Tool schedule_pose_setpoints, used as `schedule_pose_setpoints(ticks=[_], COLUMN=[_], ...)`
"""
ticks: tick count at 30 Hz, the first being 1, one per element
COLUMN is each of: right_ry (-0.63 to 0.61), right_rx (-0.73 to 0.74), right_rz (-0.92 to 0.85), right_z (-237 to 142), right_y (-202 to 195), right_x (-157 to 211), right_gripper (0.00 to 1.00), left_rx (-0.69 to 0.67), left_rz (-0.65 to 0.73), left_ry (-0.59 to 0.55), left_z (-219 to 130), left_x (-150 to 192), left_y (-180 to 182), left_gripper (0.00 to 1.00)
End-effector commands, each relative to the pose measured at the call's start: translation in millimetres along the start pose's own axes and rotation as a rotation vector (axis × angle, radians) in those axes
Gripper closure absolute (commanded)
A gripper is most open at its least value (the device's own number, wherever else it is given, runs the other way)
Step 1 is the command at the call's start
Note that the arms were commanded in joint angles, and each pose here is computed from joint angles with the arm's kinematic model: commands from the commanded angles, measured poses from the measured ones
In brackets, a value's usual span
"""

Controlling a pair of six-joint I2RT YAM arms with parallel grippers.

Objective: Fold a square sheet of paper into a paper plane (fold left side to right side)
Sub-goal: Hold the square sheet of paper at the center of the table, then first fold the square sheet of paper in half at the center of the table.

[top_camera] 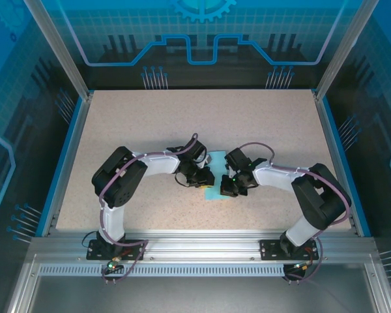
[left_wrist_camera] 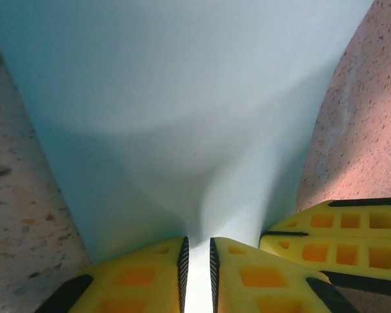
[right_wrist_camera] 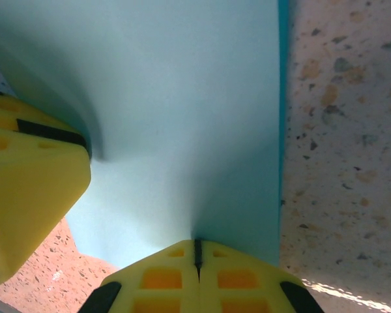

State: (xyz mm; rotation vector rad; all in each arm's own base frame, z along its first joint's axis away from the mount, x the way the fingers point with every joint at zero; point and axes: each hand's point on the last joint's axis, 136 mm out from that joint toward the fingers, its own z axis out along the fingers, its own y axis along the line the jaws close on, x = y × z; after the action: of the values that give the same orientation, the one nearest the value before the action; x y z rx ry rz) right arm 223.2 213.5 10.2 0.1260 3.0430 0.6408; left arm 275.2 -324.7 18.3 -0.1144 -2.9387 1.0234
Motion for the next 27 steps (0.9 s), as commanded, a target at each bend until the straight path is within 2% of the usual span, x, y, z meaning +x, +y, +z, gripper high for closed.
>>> schedule_pose_setpoints(ticks=[1,12,27], right_ry=[0.066,0.08,0.102], right_rx=[0.123,0.167,0.192], right_rz=[0.047,0.046,0.043], right_z=[10.7,9.5,10.9], right_y=[-28.2,-37.8,-44.2], right_x=[18.5,22.6,27.7], right_gripper=[0.99,1.0,1.0], left_rx=[0.007,0.017,-0.013], left_rz=[0.014,0.051,0.057], left_ry=[-0.033,-0.073,-0.124], left_z=[-14.9,-8.1,-0.4], left_x=[-6.4,-23.8,-35.5], left_y=[-18.2,-19.9,4.3], left_gripper=[0.8,0.84,0.88])
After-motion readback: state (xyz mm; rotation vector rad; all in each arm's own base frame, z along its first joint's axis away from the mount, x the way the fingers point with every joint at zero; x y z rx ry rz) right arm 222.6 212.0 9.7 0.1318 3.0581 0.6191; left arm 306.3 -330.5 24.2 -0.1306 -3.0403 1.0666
